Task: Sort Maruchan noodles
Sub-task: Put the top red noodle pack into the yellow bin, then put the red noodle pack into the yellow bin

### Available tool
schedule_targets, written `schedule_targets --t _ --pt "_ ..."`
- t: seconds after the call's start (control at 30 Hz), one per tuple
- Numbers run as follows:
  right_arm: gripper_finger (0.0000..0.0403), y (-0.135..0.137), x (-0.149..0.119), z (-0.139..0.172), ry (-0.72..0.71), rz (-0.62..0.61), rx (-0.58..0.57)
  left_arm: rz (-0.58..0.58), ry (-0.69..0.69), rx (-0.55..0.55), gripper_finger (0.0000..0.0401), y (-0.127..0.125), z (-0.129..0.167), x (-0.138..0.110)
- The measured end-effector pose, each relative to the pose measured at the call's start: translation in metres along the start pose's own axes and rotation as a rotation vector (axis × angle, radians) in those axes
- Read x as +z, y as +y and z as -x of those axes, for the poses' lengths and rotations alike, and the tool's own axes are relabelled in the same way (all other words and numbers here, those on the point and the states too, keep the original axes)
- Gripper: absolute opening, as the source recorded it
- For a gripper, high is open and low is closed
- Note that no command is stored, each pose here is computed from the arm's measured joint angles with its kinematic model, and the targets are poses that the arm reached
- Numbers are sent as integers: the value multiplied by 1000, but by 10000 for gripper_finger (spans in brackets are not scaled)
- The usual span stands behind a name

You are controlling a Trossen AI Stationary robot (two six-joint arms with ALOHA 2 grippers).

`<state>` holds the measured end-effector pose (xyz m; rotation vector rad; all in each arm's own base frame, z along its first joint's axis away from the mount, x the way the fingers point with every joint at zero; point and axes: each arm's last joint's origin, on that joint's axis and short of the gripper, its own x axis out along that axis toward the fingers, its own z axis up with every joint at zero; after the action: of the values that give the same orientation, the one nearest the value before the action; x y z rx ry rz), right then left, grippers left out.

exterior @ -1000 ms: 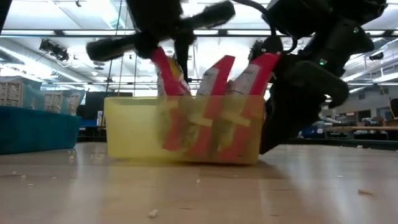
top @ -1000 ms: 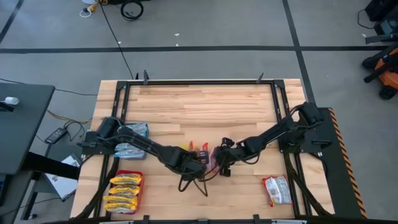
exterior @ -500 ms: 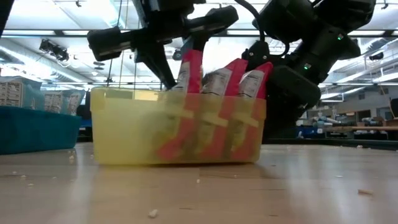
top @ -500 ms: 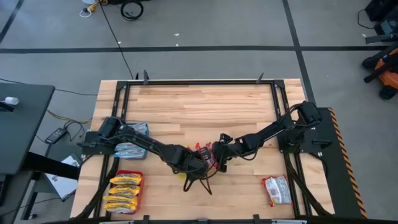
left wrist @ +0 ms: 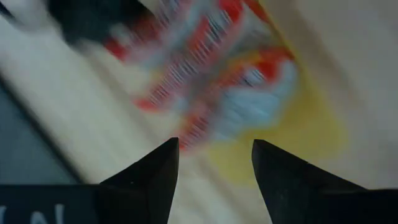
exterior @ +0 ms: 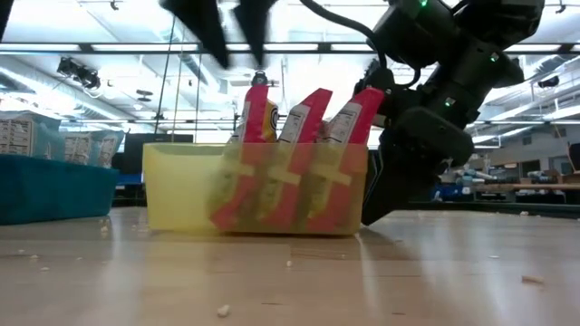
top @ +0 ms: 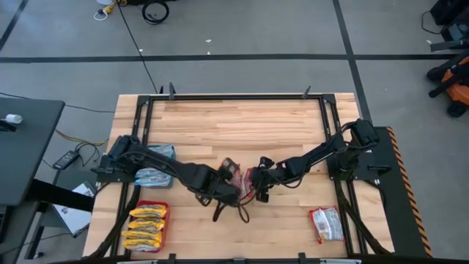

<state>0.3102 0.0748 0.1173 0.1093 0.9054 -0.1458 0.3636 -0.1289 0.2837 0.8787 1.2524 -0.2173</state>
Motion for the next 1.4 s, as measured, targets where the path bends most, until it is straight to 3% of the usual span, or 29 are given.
schedule_targets --t 0.17,0.27,0.4,0.5,0.63,0.8,1.07,1.27,1.4 --pt "162 -1 -2 0 16 6 -6 275 132 -302 201 2 -15 -24" --pt "162 0 -2 0 19 9 -5 288 178 -327 186 -1 -40 -34" --pt "162 1 -2 0 26 9 26 342 111 -321 168 0 -74 -39" --pt "162 3 0 0 9 -2 55 469 54 -336 161 5 -91 -42" --pt "162 4 7 0 -69 2 63 591 3 -443 158 7 -101 -45" --pt "162 3 9 0 -108 50 31 631 -30 -404 157 11 -105 -43" --pt "162 -8 11 7 -65 35 -35 648 47 -322 158 25 -103 -53" --pt "162 -16 14 48 7 15 -54 662 23 -314 158 38 -75 -59" --pt "162 -10 11 84 157 -55 -36 736 -7 -293 158 43 -47 -69"
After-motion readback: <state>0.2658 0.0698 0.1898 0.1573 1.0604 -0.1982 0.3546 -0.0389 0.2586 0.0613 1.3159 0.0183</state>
